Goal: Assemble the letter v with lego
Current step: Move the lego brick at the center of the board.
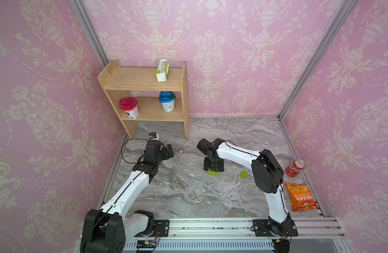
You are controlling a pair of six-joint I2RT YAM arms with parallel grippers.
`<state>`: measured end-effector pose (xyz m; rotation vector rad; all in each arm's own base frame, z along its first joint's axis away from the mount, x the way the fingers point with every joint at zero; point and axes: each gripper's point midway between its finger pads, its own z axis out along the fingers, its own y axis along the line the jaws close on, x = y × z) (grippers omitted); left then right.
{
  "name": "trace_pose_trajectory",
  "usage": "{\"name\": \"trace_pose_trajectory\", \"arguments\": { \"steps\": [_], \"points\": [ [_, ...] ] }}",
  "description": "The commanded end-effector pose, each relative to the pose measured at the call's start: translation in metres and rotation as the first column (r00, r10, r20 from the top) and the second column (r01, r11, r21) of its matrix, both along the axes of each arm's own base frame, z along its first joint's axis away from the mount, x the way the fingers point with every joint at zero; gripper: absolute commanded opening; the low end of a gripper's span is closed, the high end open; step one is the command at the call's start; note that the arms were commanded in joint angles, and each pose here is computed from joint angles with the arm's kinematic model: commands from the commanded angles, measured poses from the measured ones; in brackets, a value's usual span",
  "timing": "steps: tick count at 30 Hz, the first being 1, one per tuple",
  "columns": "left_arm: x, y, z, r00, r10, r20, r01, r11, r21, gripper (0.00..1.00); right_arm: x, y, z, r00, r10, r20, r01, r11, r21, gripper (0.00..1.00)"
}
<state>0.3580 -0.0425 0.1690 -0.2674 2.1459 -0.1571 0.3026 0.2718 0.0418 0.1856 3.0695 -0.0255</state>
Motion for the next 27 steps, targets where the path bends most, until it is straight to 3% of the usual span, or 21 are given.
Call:
{"name": "trace_pose_trajectory", "arguments": {
  "steps": [1,8,13,18,20,27],
  "points": [
    [0.0,-0.004,-0.003,1.0,-0.011,-0.008,0.011,1.0,-0.014,0.99,0.006,-0.001,-0.015,0.998,0.059,-0.016,-0.06,0.997,-0.038,0.32],
    [0.001,-0.005,-0.002,1.0,-0.011,-0.007,0.011,1.0,-0.019,0.99,0.054,-0.001,0.006,0.991,0.128,0.034,-0.125,0.99,-0.069,0.33],
    [-0.002,-0.004,-0.006,1.0,-0.004,-0.021,0.004,1.0,-0.016,0.99,0.059,-0.008,-0.008,0.991,0.13,-0.025,-0.133,0.983,-0.13,0.36],
    [-0.004,-0.001,-0.005,1.0,0.004,-0.022,-0.004,1.0,-0.003,0.99,0.056,-0.005,-0.017,0.991,0.129,-0.047,-0.133,0.986,-0.103,0.4],
    [-0.003,-0.001,-0.004,1.0,0.004,-0.021,-0.004,1.0,-0.003,0.99,0.057,-0.003,-0.014,0.991,0.131,-0.034,-0.133,0.987,-0.091,0.44],
    [-0.001,-0.003,-0.003,1.0,-0.003,-0.024,0.003,1.0,-0.009,0.99,0.065,0.007,0.02,0.989,0.142,0.037,-0.141,0.99,-0.028,0.8]
  ]
}}
